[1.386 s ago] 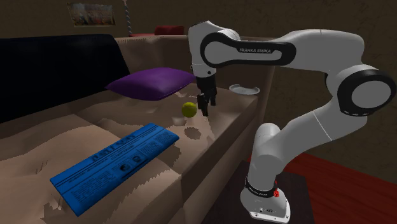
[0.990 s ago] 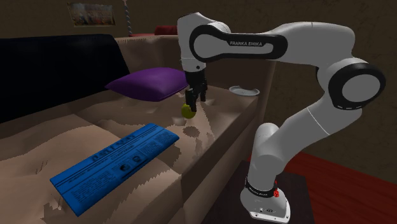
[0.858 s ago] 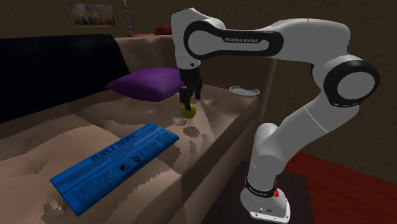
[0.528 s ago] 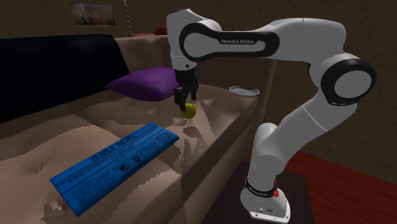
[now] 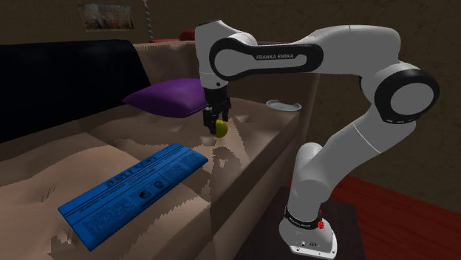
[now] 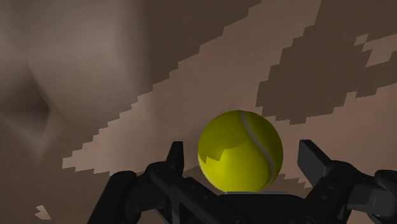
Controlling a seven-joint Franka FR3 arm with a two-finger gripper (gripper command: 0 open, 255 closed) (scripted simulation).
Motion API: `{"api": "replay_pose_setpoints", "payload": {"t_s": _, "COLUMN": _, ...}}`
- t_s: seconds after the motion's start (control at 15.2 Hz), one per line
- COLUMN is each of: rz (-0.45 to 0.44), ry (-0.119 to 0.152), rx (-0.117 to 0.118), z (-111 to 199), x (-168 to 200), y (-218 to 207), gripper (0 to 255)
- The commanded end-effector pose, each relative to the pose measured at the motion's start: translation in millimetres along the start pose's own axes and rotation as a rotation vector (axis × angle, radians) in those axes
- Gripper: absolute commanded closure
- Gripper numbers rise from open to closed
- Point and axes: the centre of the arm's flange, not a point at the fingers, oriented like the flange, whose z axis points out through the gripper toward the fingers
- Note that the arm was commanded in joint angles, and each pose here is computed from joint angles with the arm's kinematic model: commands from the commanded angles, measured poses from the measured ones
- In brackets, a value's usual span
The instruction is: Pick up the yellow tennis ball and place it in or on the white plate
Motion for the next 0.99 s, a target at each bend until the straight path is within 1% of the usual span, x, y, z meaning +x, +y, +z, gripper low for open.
{"api": "replay_pose_setpoints", "payload": {"t_s": 0.0, "rz": 0.000, "ry": 0.000, "rx": 0.000, "z": 0.3, "x": 0.1, "y": -0.1, "gripper": 0}}
{"api": "replay_pose_setpoints", "payload": {"t_s": 0.2, "rz": 0.000, "ry": 0.000, "rx": 0.000, "z": 0.2, "x": 0.1, "y": -0.1, "gripper": 0}}
{"api": "replay_pose_setpoints", "payload": {"t_s": 0.26, "rz": 0.000, "ry": 0.000, "rx": 0.000, "z": 0.2, "x": 0.1, "y": -0.1, "gripper": 255}}
{"api": "replay_pose_setpoints", "payload": {"t_s": 0.86, "rz": 0.000, "ry": 0.000, "rx": 0.000, "z": 0.3, "x": 0.1, "y": -0.1, "gripper": 255}}
{"api": "replay_pose_setpoints", "payload": {"t_s": 0.92, "rz": 0.000, "ry": 0.000, "rx": 0.000, "z": -5.0, "x": 0.0, "y": 0.5, "gripper": 255}}
